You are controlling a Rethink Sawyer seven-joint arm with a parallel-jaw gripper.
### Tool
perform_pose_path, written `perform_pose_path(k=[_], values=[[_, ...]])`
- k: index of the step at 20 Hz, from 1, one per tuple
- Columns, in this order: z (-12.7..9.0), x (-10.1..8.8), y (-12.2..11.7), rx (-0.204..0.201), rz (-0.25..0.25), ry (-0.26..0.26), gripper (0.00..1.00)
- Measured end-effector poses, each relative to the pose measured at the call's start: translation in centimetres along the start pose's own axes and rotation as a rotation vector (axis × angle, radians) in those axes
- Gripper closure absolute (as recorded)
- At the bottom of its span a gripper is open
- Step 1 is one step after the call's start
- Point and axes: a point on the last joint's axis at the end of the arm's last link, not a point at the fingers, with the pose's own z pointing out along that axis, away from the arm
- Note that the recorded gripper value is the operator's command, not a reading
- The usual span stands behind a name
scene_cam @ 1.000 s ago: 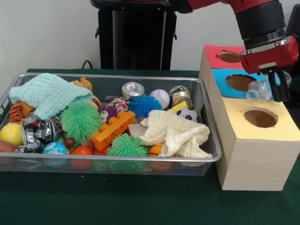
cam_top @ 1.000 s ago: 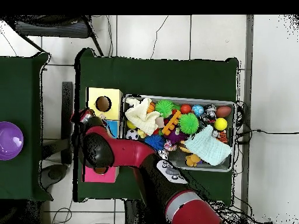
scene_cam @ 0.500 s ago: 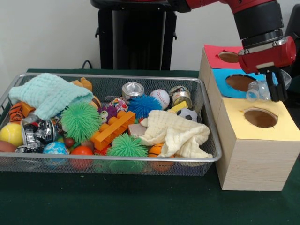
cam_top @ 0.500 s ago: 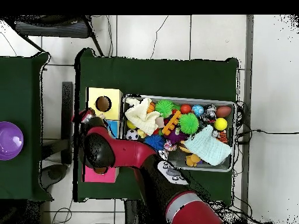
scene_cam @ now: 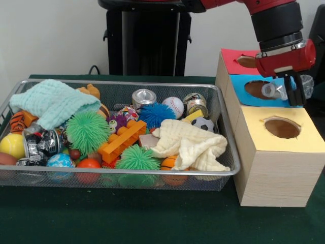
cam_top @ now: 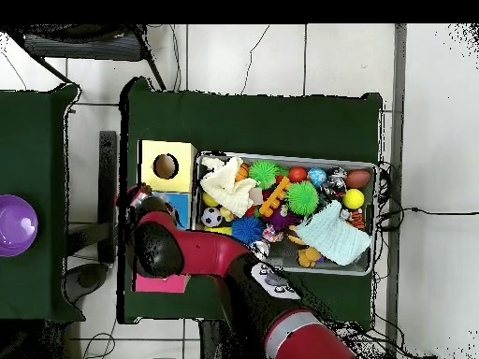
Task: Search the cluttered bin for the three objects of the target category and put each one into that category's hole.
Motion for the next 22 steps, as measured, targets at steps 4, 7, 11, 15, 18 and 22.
perform_pose_path(k=[4,7,11,15,18,22], values=[[-0.3,1.7,-1.1,0.025,-0.001,0.040,1.00],[-0.6,2.2,-1.2,0.028,-0.005,0.049,1.00],[-0.8,2.5,-1.4,0.032,-0.006,0.054,1.00],[-0.9,2.4,-1.6,0.032,-0.001,0.056,1.00],[-1.2,2.1,-2.0,0.036,0.005,0.055,1.00],[-2.0,1.0,-2.4,0.041,0.015,0.048,1.00]])
